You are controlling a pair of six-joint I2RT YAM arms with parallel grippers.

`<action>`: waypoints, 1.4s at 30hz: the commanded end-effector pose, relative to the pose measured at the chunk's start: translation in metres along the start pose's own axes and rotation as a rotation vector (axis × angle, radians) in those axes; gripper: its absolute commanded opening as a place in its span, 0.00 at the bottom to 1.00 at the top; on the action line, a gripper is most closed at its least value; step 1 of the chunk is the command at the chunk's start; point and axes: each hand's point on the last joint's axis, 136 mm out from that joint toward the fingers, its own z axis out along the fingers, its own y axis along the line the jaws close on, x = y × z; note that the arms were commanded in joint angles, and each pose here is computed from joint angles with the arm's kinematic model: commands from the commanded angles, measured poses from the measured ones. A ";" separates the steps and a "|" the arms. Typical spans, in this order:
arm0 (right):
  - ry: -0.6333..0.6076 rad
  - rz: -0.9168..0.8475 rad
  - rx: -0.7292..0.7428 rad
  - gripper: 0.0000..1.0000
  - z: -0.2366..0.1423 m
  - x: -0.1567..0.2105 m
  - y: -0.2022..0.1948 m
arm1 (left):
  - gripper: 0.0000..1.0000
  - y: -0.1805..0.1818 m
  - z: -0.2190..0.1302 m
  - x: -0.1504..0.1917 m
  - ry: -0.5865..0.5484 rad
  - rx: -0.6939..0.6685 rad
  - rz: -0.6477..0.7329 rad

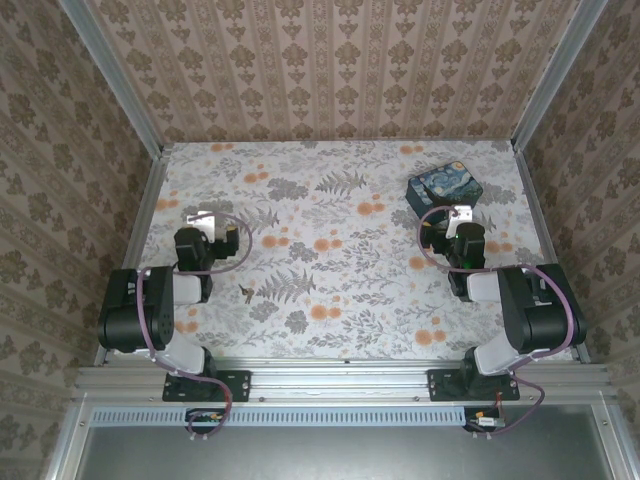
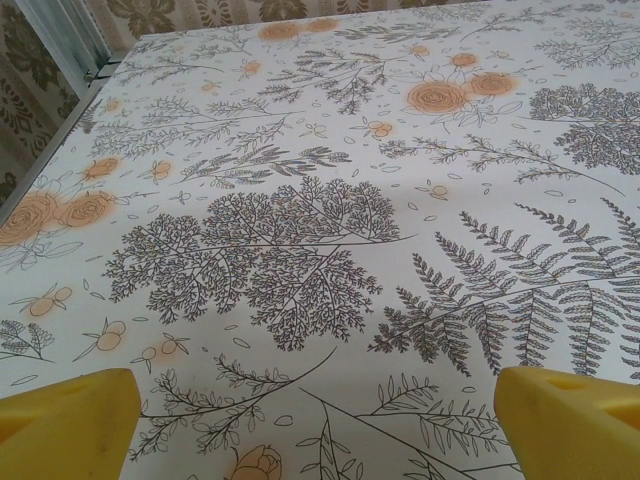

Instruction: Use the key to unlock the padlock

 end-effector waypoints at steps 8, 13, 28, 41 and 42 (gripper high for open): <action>-0.015 -0.025 -0.048 1.00 0.000 -0.020 0.009 | 1.00 0.018 -0.004 -0.019 -0.029 -0.065 -0.064; 0.044 -0.043 -0.089 0.95 -0.013 -0.054 0.020 | 1.00 0.054 -0.018 -0.046 0.052 -0.282 -0.120; 0.236 0.381 0.134 0.99 0.029 -0.105 -0.109 | 1.00 -0.011 -0.028 -0.094 0.450 -0.150 -0.199; 0.473 0.538 -0.099 0.95 0.109 -0.076 -0.111 | 1.00 -0.151 -0.062 -0.065 0.585 0.178 -0.054; 0.476 0.532 -0.113 0.95 0.112 -0.077 -0.108 | 1.00 -0.159 -0.063 -0.065 0.585 0.197 -0.043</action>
